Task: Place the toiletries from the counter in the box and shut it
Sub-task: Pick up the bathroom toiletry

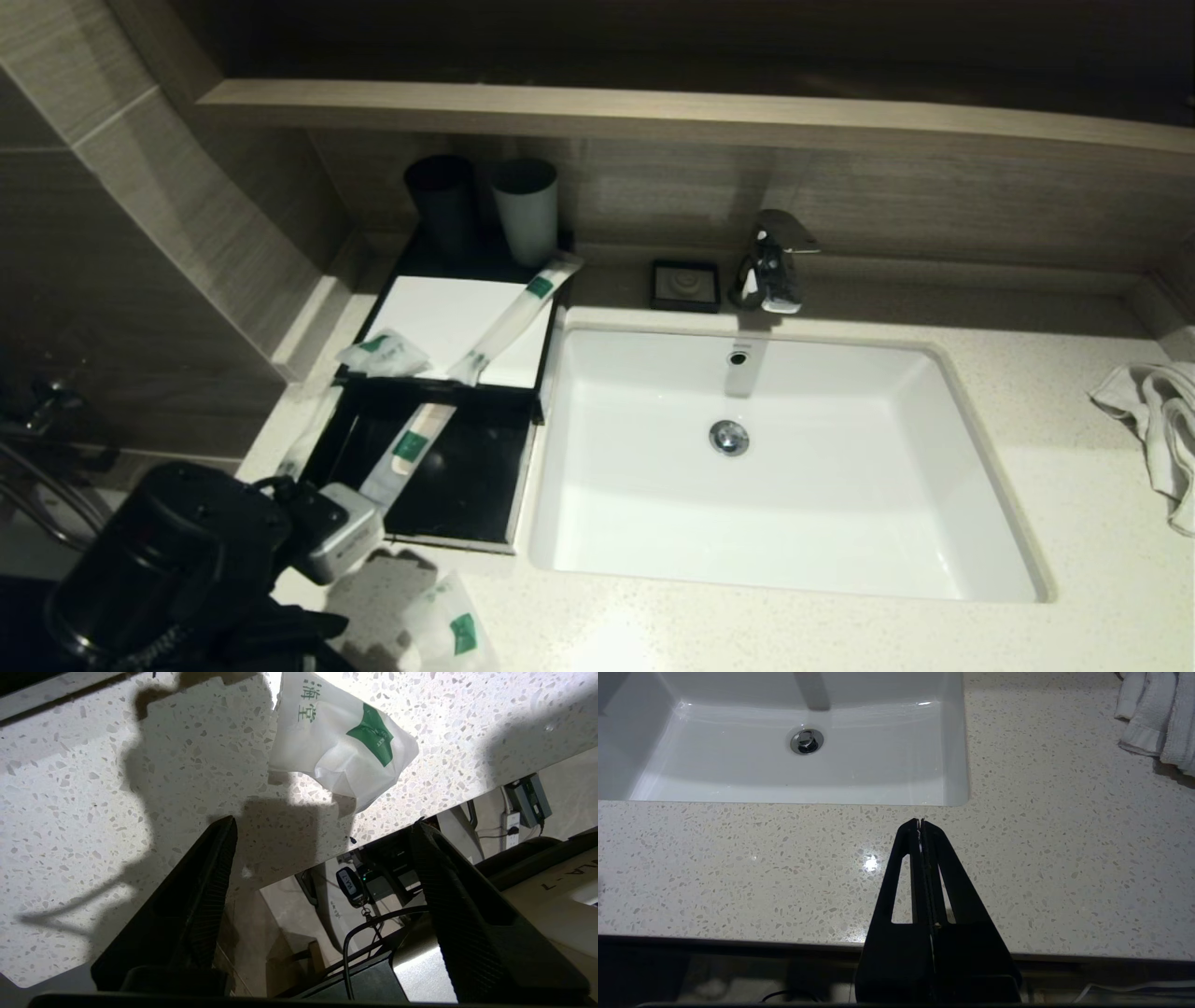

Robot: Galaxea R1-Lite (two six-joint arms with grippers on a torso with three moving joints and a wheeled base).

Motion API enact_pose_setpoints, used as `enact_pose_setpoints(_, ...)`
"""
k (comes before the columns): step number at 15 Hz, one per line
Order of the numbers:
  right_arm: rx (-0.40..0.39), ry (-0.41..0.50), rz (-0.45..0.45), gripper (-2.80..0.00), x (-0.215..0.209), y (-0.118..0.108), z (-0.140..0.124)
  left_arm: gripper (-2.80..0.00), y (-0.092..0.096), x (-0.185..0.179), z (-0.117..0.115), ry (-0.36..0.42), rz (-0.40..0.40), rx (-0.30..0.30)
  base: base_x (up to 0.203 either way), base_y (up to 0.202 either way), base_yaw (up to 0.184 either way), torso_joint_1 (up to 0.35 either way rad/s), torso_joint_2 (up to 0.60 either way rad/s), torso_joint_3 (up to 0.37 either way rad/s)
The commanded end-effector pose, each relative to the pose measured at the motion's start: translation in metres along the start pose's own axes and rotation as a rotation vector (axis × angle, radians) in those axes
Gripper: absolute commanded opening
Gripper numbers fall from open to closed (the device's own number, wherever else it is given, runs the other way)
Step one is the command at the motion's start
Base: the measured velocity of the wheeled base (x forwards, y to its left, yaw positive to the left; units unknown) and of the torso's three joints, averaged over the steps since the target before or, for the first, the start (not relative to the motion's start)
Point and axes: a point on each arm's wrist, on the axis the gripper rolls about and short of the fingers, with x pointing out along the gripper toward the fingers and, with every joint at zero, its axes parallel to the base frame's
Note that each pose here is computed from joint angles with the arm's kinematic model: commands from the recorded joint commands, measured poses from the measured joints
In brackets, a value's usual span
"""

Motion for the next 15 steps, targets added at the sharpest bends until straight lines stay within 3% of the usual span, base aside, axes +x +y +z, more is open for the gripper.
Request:
enact_pose_setpoints(1, 0.000, 0.000, 0.000, -2.80, 0.000, 0.000, 0.000, 0.00, -0.001, 0.009, 0.000, 0.041, 0.008, 0.024, 0.000, 0.000, 0.000, 0.000, 0.00, 0.000)
enact_pose_setpoints(15, 0.000, 0.001, 0.000, -2.80, 0.000, 0.000, 0.000, 0.00, -0.004, 0.030, 0.005, 0.113, 0.021, 0.108, 0.000, 0.000, 0.000, 0.000, 0.00, 0.000)
